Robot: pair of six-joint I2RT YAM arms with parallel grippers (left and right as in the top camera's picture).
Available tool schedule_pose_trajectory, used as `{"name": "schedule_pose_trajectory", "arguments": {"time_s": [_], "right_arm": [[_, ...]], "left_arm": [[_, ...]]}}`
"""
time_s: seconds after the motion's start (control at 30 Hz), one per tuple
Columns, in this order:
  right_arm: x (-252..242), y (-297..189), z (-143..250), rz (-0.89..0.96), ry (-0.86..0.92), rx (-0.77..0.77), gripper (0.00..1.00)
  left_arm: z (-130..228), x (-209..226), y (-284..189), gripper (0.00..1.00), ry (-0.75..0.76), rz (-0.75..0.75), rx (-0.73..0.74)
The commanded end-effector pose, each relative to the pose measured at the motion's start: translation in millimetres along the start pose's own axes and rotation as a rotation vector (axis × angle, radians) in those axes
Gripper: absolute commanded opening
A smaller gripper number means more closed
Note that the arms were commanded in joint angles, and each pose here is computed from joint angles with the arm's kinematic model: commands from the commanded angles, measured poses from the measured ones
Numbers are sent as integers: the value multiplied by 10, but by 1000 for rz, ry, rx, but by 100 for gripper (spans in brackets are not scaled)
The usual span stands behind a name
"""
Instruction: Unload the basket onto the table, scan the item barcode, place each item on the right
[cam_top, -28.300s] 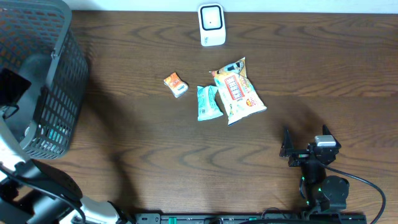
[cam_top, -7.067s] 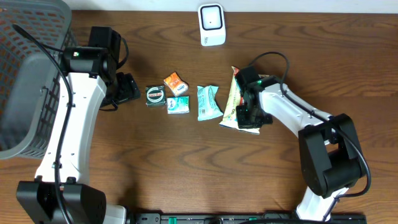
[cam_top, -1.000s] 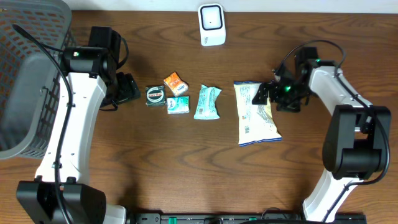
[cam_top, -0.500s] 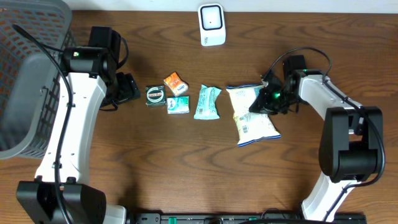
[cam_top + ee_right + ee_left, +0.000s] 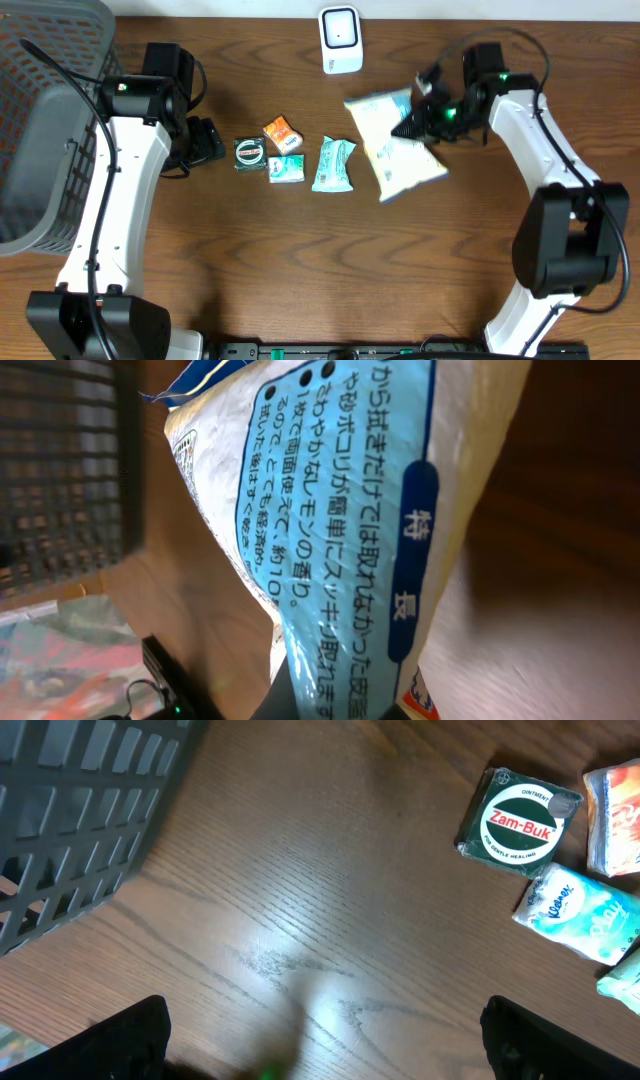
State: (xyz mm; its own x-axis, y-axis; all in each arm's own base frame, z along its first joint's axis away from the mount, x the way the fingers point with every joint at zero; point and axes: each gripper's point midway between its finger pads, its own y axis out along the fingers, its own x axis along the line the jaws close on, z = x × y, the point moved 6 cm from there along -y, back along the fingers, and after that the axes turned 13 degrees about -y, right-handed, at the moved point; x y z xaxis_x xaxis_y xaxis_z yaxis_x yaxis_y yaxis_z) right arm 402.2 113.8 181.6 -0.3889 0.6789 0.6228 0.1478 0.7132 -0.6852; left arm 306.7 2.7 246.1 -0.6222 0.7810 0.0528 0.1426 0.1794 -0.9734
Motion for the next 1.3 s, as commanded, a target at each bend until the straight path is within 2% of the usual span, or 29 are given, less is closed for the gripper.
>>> {"name": "schedule_pose_trajectory", "arguments": {"time_s": [0.0, 0.23, 0.4, 0.9, 1.07, 1.27], "right_arm": [[604, -363, -273, -83, -144, -136, 1], [1387, -784, -461, -371, -435, -322, 1], [1509, -900, -554, -402, -412, -366, 1], [1609, -777, -521, -413, -419, -339, 1], [1471, -655, -495, -269, -357, -319, 1], [933, -479, -270, 127, -224, -198, 1]], "left_arm": [[-6, 16, 27, 97, -9, -16, 4], [-6, 16, 27, 98, -9, -16, 4], [-6, 16, 27, 97, -9, -16, 4], [-6, 16, 27, 98, -9, -16, 4], [-6, 16, 27, 98, -9, -16, 4], [-6, 16, 27, 98, -9, -16, 4]]}}
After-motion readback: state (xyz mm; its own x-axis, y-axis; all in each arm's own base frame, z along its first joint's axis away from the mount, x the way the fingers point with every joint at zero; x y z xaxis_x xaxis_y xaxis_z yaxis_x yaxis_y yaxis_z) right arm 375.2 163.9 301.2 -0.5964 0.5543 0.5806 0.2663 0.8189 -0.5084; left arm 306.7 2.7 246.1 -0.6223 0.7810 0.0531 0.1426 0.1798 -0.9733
